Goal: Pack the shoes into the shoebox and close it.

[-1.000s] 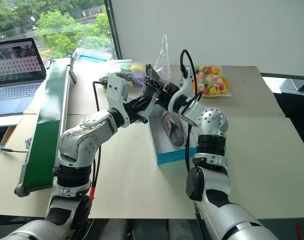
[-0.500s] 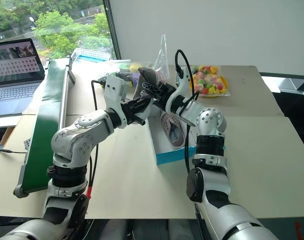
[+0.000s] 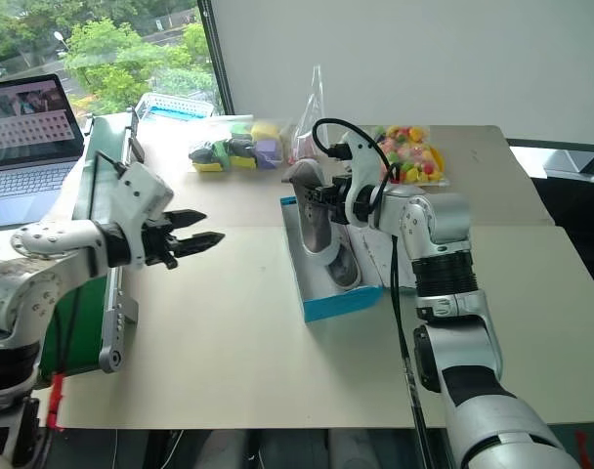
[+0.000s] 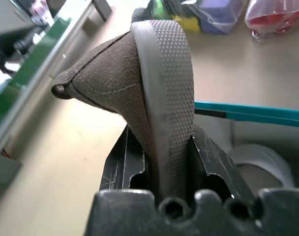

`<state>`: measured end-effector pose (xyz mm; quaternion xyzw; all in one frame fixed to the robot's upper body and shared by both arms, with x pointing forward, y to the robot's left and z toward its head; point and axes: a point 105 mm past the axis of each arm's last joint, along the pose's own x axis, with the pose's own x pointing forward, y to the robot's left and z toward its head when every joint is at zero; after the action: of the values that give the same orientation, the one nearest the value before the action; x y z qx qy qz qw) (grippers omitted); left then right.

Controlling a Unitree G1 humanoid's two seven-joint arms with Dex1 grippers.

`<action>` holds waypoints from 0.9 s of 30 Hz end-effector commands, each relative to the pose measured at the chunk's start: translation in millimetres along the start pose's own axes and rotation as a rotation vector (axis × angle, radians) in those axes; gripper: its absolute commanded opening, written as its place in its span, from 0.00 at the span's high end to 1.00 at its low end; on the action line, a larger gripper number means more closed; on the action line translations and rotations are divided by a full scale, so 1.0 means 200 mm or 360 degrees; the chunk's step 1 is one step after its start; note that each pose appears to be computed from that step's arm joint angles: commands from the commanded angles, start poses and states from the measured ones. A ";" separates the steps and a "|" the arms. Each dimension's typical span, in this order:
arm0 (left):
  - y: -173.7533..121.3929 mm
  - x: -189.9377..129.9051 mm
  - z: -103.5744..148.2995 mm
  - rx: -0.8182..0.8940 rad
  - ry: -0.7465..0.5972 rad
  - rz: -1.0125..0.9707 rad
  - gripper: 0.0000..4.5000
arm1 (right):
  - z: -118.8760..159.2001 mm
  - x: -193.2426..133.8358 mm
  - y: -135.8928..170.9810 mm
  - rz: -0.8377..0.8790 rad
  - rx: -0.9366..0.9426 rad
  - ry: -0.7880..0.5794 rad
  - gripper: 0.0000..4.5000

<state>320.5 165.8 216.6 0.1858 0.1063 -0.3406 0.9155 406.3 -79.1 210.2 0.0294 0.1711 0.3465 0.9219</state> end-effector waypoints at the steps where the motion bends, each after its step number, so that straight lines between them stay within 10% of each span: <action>1: 0.01 0.01 0.02 0.0080 -0.0049 0.0014 0.41 | -0.03 -0.01 0.06 0.0062 -0.0156 0.0086 0.88; 19: -0.05 0.06 0.01 0.0058 -0.0118 0.0029 0.41 | -0.57 0.06 -0.09 -0.0141 -0.0161 0.0590 0.88; 27: -0.07 0.04 0.00 0.0065 -0.0095 0.0036 0.40 | -0.55 0.13 -0.04 -0.0103 -0.0593 0.0646 0.23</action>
<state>320.5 150.6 194.7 0.1792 0.0981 -0.3453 0.9160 393.3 -77.0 102.8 -0.1815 0.2846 0.3360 0.8793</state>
